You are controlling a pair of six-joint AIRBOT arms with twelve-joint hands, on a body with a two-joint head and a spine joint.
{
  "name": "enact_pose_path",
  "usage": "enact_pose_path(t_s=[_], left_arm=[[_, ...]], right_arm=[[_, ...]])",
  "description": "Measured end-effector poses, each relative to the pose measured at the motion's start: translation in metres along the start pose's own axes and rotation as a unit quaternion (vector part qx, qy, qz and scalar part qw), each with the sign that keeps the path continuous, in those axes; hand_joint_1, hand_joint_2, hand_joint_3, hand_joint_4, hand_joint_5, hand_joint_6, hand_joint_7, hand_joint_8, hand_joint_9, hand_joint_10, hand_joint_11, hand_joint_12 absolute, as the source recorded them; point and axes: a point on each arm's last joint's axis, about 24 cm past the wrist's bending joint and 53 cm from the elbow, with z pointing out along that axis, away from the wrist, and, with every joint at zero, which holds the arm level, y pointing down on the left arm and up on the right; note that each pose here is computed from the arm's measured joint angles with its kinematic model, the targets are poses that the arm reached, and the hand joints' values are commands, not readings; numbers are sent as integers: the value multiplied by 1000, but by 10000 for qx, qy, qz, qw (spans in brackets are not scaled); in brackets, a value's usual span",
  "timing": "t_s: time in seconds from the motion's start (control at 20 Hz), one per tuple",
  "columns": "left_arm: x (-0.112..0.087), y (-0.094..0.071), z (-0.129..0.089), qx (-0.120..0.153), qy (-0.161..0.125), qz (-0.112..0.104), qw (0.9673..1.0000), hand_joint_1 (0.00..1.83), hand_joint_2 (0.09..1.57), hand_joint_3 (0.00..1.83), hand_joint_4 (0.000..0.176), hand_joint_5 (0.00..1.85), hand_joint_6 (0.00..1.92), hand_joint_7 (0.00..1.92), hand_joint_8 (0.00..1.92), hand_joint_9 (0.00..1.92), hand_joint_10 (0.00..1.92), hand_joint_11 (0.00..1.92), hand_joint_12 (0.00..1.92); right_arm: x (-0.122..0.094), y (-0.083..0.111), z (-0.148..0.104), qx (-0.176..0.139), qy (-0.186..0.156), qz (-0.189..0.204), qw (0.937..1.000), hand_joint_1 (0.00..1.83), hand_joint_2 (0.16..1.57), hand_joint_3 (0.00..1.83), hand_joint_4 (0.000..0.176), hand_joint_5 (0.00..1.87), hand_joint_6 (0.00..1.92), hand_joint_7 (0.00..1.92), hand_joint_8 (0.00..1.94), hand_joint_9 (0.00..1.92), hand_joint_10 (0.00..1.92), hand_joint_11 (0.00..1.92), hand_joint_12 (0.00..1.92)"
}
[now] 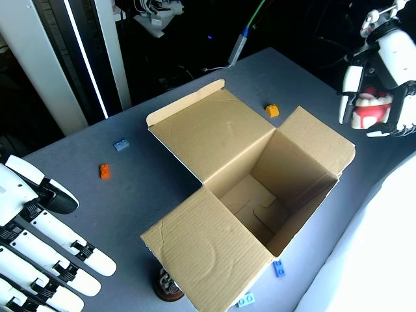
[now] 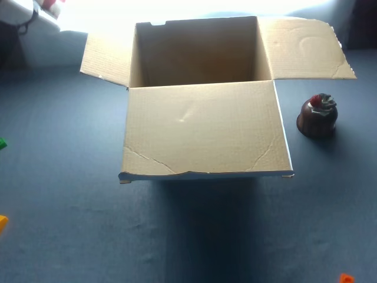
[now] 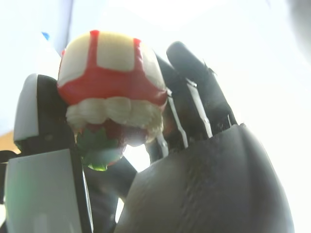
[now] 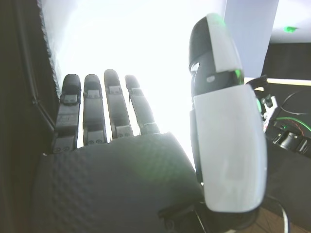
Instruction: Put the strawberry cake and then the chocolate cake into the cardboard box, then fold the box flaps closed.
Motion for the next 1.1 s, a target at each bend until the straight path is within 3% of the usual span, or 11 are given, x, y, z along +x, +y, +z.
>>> enact_pose_path(t_s=[0.15,0.25,0.55,0.65,0.85,1.1], left_arm=[[-8,-20,0,244,-64,-56,9997,1184,1230,0,0,751,1162,781,1480,564,1387,359,1761],[-12,-34,-1,417,-83,-101,9990,1163,1244,0,0,718,1255,755,1492,551,1419,358,1787],[8,-74,-4,945,247,-154,9951,1173,1241,0,0,732,1202,759,1511,549,1437,365,1775],[23,-88,-6,1168,484,-82,9919,1172,1247,2,0,722,1207,747,1536,520,1456,330,1791],[56,-113,-9,1653,972,132,9814,1167,1244,1,0,727,1219,751,1515,533,1418,349,1778],[72,-130,-3,1990,1162,470,9720,1172,1236,1,0,748,1182,757,1506,547,1407,374,1758]], right_arm=[[0,0,0,1,0,0,10000,792,1054,0,0,42,10,125,7,73,15,0,250],[0,0,0,-1,0,-2,10000,767,1062,1,0,38,7,101,1,63,10,0,255],[0,0,0,-1,-4,-4,10000,768,1063,0,0,51,6,141,8,82,11,0,322],[0,0,0,-1,-6,-2,10000,771,1067,1,0,48,2,139,1,81,7,0,253],[-1,0,0,-4,-13,-5,10000,780,1076,2,0,28,6,80,1,56,7,0,198],[-1,1,0,-11,-27,-17,10000,777,1080,1,0,24,3,83,3,60,5,0,259]])
